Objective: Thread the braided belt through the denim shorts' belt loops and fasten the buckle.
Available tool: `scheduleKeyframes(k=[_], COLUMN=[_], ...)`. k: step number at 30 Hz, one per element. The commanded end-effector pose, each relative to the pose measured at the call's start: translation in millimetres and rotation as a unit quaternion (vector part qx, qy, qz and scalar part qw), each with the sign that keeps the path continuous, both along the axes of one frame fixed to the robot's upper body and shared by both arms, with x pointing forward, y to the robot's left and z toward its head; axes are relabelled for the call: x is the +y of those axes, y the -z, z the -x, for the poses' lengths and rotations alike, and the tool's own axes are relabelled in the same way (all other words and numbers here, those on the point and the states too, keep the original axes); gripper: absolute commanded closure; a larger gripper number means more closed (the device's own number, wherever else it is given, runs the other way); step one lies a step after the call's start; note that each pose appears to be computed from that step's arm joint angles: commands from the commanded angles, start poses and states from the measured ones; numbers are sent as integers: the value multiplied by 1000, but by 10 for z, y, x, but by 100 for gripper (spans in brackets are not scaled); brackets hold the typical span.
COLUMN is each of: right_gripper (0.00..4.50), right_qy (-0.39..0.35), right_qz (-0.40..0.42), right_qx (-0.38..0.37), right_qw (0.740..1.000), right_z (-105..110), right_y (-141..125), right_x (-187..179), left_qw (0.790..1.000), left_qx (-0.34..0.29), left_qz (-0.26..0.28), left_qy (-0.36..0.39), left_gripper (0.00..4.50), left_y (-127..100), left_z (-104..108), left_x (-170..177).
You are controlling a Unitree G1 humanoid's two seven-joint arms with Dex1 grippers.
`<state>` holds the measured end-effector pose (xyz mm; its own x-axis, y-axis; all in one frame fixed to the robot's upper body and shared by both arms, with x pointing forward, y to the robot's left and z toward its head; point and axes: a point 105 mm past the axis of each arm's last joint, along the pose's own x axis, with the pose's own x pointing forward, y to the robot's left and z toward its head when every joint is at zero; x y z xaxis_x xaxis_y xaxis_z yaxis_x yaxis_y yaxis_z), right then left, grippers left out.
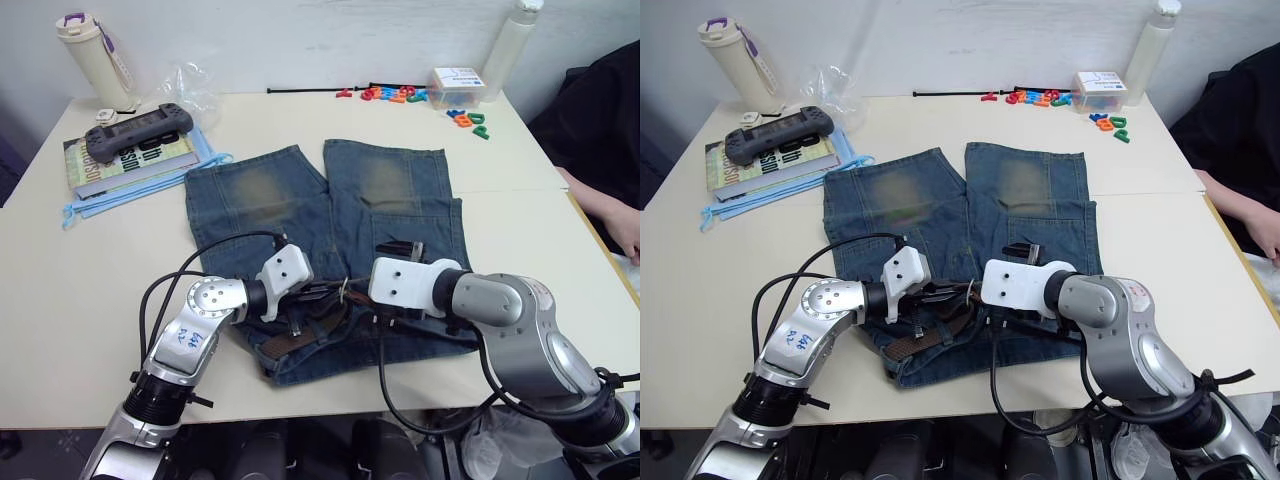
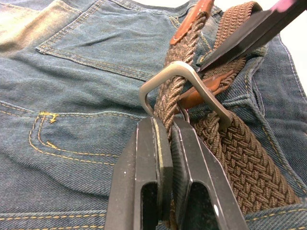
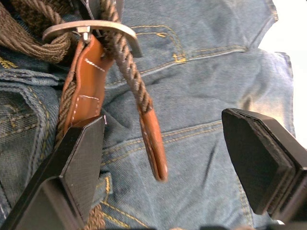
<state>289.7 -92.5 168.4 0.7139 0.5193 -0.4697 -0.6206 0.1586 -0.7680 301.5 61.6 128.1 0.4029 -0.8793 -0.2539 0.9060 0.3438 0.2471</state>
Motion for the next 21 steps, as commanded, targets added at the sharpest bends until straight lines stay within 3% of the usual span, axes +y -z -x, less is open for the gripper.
scheduleKeyframes(k=[1,4,10,14,21], right_gripper=[61,147,430,442,450], right_qy=[-7,-10,-15,-11,7], right_qz=[10,14,7,4,-8], right_qx=[-32,-32,-31,-26,-19], right_qw=[999,999,999,1000,1000], right_z=[-30,-32,18,45,77], right_y=[-53,-22,-9,23,56], right_x=[36,50,103,111,80], left_qw=[1000,1000,1000,1000,999], left_qx=[-20,-21,-21,-23,-5], left_qz=[10,10,7,4,32], left_qy=[12,12,11,11,1], left_gripper=[450,450,450,450,164], left_y=[-84,-88,-85,-77,-159], left_z=[20,17,18,23,64], left_x=[-54,-51,-48,-47,58])
